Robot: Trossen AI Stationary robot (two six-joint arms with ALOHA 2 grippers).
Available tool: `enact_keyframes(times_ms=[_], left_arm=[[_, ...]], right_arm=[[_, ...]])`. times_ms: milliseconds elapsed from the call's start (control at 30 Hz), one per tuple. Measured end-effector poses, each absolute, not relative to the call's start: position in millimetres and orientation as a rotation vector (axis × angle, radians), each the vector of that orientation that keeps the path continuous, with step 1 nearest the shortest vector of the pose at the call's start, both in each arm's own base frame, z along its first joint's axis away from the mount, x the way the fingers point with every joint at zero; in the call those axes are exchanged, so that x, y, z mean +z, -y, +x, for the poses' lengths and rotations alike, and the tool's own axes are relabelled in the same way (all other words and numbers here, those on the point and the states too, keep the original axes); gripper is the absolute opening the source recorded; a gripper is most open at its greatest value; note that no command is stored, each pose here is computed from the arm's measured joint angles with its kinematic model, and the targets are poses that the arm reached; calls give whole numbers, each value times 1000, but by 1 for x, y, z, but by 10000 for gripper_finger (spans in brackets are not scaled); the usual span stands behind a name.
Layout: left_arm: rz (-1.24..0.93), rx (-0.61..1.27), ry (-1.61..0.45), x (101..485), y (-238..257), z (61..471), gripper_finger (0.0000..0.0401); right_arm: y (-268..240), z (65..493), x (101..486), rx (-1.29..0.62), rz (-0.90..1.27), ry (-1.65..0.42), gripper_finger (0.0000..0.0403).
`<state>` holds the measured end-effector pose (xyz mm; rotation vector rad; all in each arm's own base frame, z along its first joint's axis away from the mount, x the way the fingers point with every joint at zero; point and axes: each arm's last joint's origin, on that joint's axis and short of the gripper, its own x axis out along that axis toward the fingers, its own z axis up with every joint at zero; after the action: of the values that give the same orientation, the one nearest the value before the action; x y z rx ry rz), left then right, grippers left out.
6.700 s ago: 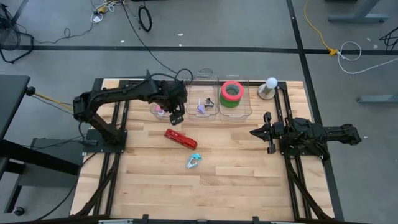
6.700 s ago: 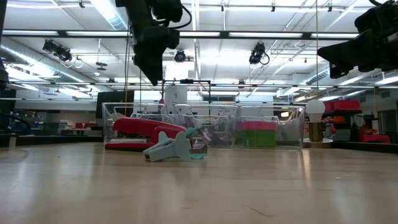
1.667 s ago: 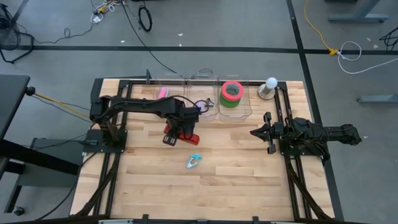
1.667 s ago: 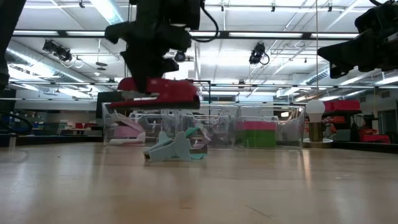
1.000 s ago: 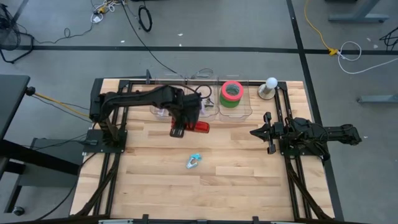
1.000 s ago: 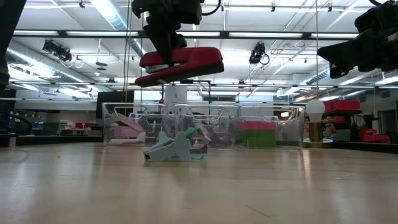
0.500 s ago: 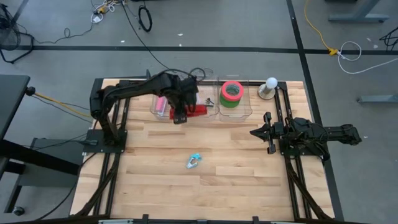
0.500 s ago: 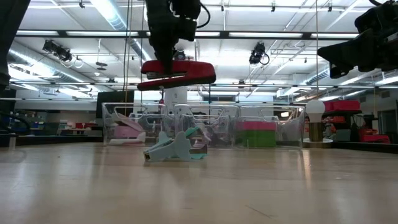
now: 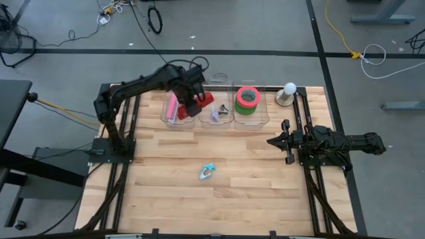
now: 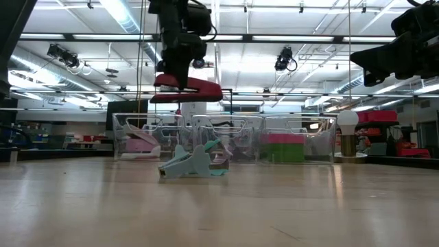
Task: Pick and place Stapler, Stapler remover, tape
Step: Put the red stapler into the left transparent bin
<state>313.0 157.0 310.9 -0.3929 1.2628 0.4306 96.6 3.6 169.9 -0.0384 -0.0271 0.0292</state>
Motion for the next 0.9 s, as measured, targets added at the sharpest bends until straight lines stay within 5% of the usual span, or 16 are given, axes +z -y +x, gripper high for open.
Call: enact_keyframes(times_ms=[500, 900], left_arm=[[-750, 780, -1190, 309, -191, 289, 155], [-836, 932, -1143, 307, -196, 288, 156]], right_arm=[[-4, 97, 170, 29, -38, 27, 18], [-4, 97, 170, 29, -38, 27, 18]])
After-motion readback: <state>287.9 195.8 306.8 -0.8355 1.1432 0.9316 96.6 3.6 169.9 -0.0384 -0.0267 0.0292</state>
